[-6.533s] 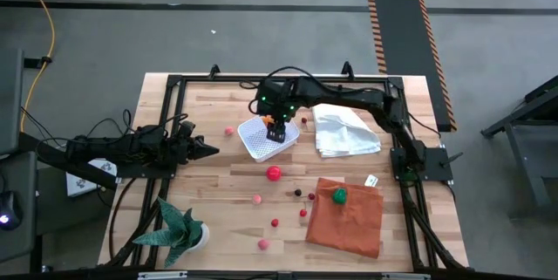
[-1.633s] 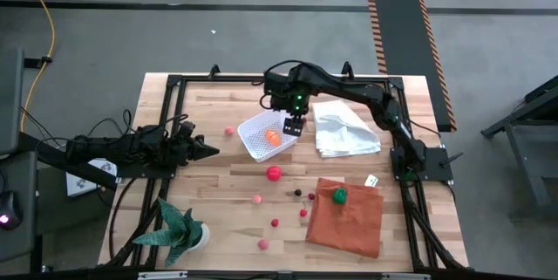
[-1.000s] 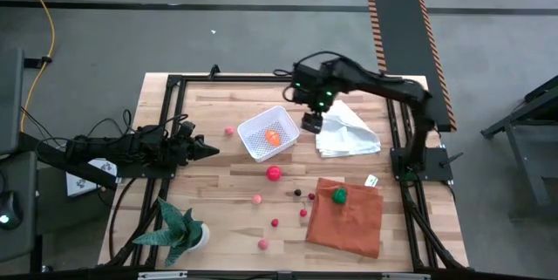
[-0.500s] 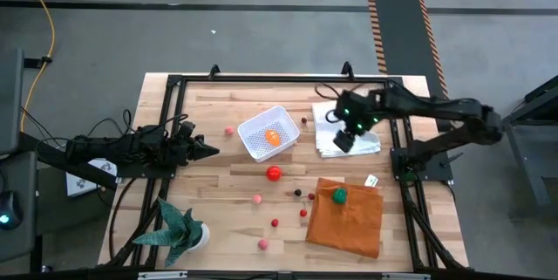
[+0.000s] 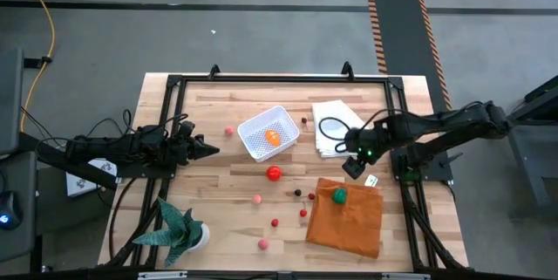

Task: Pick and placing Produce into tupperware
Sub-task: Put the bell pepper in the basket

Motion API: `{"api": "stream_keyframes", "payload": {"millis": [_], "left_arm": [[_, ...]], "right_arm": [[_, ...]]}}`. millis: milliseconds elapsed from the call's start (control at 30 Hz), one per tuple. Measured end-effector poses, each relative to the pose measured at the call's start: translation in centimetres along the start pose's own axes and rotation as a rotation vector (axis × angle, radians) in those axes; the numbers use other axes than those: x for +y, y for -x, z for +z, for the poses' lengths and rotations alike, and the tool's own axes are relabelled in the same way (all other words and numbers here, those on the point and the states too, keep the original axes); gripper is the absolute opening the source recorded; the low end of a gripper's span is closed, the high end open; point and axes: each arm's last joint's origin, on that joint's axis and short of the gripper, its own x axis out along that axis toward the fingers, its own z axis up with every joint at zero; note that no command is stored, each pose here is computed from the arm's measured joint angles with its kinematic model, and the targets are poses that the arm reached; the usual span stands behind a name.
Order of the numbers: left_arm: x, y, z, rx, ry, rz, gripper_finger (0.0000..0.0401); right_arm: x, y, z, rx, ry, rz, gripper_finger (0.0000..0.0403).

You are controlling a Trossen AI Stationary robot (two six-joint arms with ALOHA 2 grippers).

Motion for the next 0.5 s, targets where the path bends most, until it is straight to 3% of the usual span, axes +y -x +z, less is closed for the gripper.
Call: {"api": "stream_keyframes", "payload": {"millis": [500], "left_arm": [[0.0,0.0,0.0,0.003,-0.003,-0.001,0.0001]], "right_arm": [[1.8,-0.3,-3.2,0.037,-0.367,0.000,0.0240]]}}
